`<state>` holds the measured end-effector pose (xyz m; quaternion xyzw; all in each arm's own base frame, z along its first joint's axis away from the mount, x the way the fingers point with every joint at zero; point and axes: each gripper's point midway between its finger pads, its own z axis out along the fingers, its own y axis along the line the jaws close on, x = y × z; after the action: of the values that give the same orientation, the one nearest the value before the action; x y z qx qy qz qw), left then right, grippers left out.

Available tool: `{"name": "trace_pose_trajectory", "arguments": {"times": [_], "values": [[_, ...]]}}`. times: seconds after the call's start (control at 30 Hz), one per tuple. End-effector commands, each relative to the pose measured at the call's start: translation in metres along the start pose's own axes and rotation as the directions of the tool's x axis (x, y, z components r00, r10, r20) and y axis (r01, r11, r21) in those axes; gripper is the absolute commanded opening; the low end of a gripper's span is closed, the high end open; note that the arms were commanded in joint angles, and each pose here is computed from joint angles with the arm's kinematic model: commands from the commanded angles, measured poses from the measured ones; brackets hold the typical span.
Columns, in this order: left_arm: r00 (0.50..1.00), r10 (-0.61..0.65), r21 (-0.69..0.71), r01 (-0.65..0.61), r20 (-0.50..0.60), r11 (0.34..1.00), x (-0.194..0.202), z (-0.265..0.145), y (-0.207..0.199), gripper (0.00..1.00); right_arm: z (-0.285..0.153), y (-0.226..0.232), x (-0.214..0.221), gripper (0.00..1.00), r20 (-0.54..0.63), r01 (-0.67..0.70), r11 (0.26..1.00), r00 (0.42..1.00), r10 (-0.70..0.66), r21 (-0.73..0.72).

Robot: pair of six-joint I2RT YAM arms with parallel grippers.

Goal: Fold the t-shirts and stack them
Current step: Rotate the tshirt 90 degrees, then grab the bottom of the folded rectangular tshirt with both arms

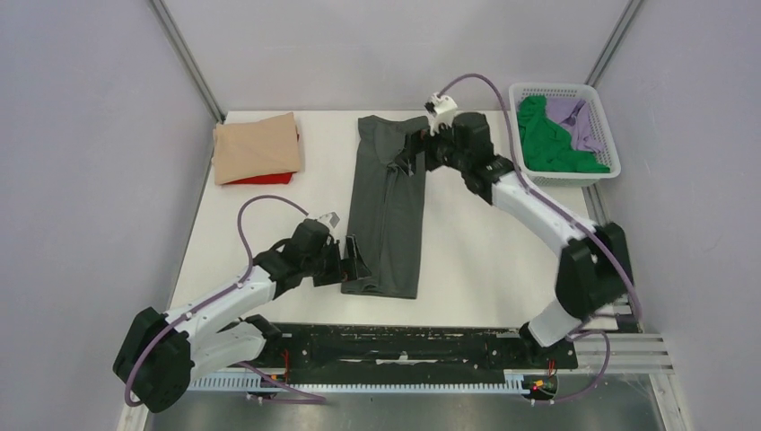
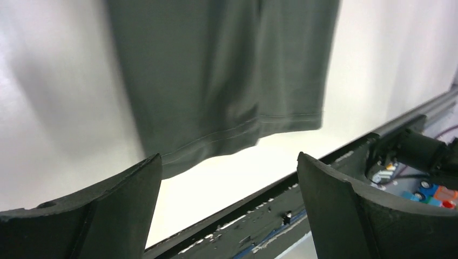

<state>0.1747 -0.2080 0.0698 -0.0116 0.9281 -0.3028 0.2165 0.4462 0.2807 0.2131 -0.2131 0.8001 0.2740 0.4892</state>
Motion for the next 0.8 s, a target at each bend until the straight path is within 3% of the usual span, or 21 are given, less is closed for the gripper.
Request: {"name": "trace_pose_trajectory", "arguments": {"times": [0.0, 0.17, 0.33, 0.47, 0.77], "values": [[0.996, -0.084, -0.117, 0.086, 0.019, 0.989, -0.003, -0.004, 0.025, 1.0, -0.058, 0.015, 0.063, 0.98, -0.025, -0.046, 0.998, 0.999, 0.047, 0.049], [0.991, -0.135, -0.164, 0.134, 0.003, 0.977, 0.007, 0.002, 0.044, 1.0, -0.108, 0.044, 0.17, 0.98, -0.139, -0.128, 0.99, 0.981, 0.134, 0.055], [0.99, -0.136, -0.18, 0.126, -0.045, 0.976, 0.019, 0.007, 0.05, 0.83, -0.135, 0.08, 0.246, 0.94, -0.333, -0.086, 0.996, 0.939, 0.08, -0.002], [0.989, -0.138, -0.2, 0.124, -0.06, 0.972, 0.028, 0.009, 0.06, 0.71, -0.145, 0.102, 0.276, 0.89, -0.407, -0.011, 1.0, 0.913, 0.006, -0.008], [0.99, -0.138, -0.279, 0.127, -0.021, 0.952, 0.026, 0.019, 0.078, 0.49, -0.137, 0.121, 0.291, 0.75, -0.422, 0.176, 0.984, 0.895, -0.148, 0.028]]}}
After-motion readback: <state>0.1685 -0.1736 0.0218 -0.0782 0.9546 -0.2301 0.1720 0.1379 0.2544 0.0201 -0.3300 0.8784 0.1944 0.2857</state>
